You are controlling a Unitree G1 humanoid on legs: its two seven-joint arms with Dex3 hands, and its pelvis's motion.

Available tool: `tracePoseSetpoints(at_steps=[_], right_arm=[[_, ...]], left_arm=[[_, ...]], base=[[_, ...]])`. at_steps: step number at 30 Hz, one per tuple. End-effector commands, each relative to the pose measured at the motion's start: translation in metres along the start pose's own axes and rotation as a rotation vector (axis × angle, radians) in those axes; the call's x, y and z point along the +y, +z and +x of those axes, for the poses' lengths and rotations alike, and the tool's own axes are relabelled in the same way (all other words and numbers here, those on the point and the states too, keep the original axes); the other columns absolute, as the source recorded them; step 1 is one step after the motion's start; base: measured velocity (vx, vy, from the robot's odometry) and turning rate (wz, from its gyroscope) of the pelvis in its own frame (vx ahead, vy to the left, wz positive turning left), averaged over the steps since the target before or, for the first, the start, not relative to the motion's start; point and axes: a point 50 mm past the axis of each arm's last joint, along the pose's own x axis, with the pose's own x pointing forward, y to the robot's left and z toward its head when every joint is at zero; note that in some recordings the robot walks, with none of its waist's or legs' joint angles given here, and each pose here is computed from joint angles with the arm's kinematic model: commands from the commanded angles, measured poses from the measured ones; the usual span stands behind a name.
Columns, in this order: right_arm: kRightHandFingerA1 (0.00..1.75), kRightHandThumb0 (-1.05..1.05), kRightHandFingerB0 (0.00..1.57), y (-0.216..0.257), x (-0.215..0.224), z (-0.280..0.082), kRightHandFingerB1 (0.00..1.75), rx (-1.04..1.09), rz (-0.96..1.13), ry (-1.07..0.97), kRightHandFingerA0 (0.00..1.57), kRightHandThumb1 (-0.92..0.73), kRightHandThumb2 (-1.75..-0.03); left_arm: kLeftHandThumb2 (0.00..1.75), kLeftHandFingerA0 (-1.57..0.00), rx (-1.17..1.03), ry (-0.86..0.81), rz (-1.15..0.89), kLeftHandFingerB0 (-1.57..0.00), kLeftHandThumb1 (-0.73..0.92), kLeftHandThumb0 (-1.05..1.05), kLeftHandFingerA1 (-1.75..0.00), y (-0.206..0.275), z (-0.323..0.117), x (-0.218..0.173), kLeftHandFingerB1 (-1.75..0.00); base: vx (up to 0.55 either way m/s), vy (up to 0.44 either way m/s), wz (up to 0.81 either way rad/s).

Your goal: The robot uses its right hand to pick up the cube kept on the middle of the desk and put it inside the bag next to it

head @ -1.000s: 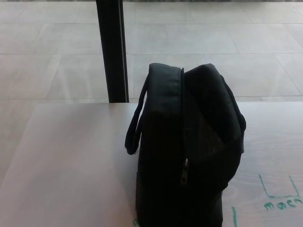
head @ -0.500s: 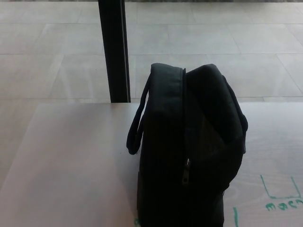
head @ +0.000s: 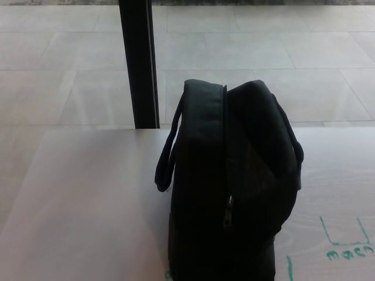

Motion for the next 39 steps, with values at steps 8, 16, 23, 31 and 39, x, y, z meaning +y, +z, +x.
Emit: tracePoseSetpoints(at_steps=[8,16,23,31,39], right_arm=[[0.57,-0.93,0.11,-0.091,0.020,-0.026,0.43,0.280,0.259,-0.085,0.10,-0.63,-0.82],[0.52,-0.80,0.12,-0.102,0.038,-0.033,0.38,0.368,0.192,0.077,0.04,-0.80,-0.64],[0.55,-0.39,0.00,-0.099,0.039,-0.032,0.50,0.354,0.172,0.111,0.03,-0.44,-1.04],[0.56,-0.79,0.17,-0.083,0.046,-0.024,0.39,0.287,0.170,0.162,0.11,-0.79,-0.64],[0.50,-0.79,0.18,-0.088,0.049,-0.026,0.36,0.295,0.143,0.228,0.11,-0.78,-0.64]], left_arm=[[1.10,-0.02,0.017,0.040,0.013,0.00,0.53,-0.39,-0.51,0.001,-0.005,0.009,-0.50],[0.90,-0.17,0.031,0.052,0.064,-0.11,0.66,-0.73,-0.54,-0.002,-0.009,0.009,-0.45],[0.64,-0.20,0.047,0.053,0.055,-0.12,0.82,-0.70,-0.49,-0.006,-0.008,0.010,-0.35],[0.64,-0.23,0.032,0.063,0.039,-0.14,0.83,-0.70,-0.49,-0.001,-0.003,0.010,-0.35],[0.64,-0.20,0.029,0.046,0.060,-0.12,0.83,-0.72,-0.49,-0.002,-0.007,0.008,-0.35]], base=[[0.00,0.000,0.00],[0.00,0.000,0.00],[0.00,0.000,0.00],[0.00,0.000,0.00],[0.00,0.000,0.00]])
